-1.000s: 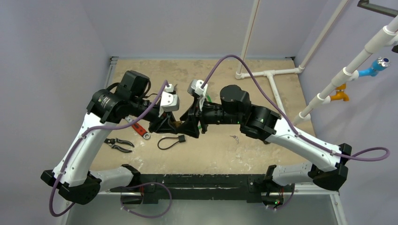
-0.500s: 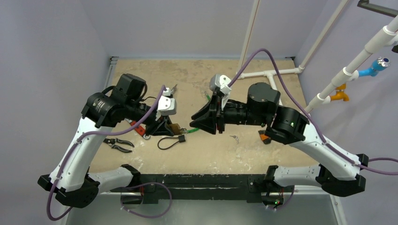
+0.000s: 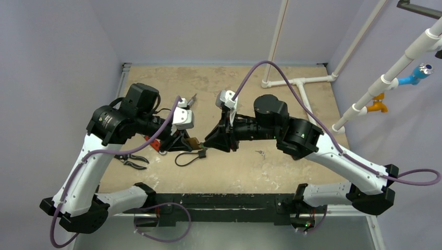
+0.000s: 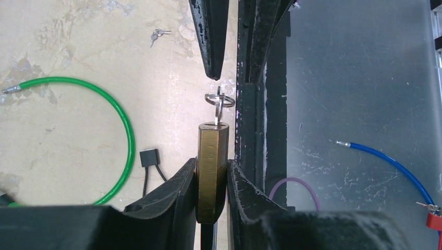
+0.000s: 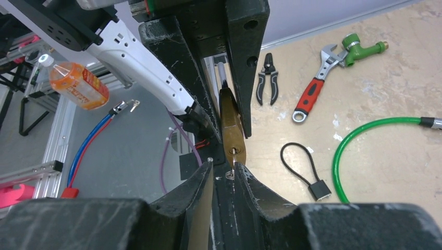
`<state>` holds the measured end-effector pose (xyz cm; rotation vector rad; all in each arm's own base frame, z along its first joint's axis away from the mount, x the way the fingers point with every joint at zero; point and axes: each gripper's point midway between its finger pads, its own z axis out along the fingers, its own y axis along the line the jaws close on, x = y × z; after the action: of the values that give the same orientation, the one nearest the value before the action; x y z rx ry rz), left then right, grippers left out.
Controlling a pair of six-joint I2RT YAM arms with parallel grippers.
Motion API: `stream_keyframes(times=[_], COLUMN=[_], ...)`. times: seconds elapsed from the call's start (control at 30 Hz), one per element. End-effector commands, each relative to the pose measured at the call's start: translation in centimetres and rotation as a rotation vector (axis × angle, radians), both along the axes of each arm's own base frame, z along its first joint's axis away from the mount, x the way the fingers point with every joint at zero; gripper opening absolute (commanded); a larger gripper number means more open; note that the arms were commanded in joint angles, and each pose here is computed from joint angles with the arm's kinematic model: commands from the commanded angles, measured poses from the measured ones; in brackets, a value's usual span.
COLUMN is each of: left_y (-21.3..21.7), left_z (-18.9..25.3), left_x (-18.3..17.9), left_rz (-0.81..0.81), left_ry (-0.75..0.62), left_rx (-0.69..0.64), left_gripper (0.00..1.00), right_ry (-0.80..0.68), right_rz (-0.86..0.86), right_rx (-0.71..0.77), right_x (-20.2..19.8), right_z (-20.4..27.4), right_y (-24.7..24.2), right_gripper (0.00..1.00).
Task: Unlock with the key
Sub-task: Unlock the lock.
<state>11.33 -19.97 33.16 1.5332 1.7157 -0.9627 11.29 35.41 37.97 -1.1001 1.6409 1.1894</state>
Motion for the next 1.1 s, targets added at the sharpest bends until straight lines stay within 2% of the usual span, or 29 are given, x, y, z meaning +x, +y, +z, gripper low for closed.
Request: stream_keyframes(times=[0.0, 0.53, 0.6, 0.7, 0.9, 0.93, 1.07], left_y=[-0.6, -0.7, -0.6, -0.5, -0.5, -0.5, -0.5], left_z=[3.0, 3.9, 3.9, 3.9, 3.8, 3.8, 3.9], left_x=[0.1, -0.2, -0.3, -0.4, -0.5, -0.5, -0.6], left_rz=[-0.016, -0.018, -0.019, -0.02, -0.025, -0.024, -0.028], left_ry=[-0.099, -0.101, -0.1, -0.1, -0.101, -0.103, -0.109], left_rx=[-0.094, -0.116, -0.116, -0.114, -0.112, -0.112, -0.115], left_gripper=[0.0, 0.0, 0.0, 0.0, 0.0, 0.0, 0.0], right_ry=[0.009, 0.03, 0.026, 0.019, 0.012, 0.01, 0.003], right_rz=[0.038, 0.009, 0.003, -0.006, -0.024, -0.028, -0.039], right_rx=[0.047, -0.007, -0.002, 0.014, 0.022, 0.016, 0.027], right_x=[-0.4, 0.7, 0.8, 0.9, 1.0, 1.1, 1.0], right_z=[0.8, -0.6, -0.5, -0.1, 0.1, 0.1, 0.6], right_y=[0.7, 1.7, 1.7, 1.7, 1.3, 1.2, 0.6], right_gripper=[0.21, 0.22, 0.17, 0.0, 0.0, 0.03, 0.0])
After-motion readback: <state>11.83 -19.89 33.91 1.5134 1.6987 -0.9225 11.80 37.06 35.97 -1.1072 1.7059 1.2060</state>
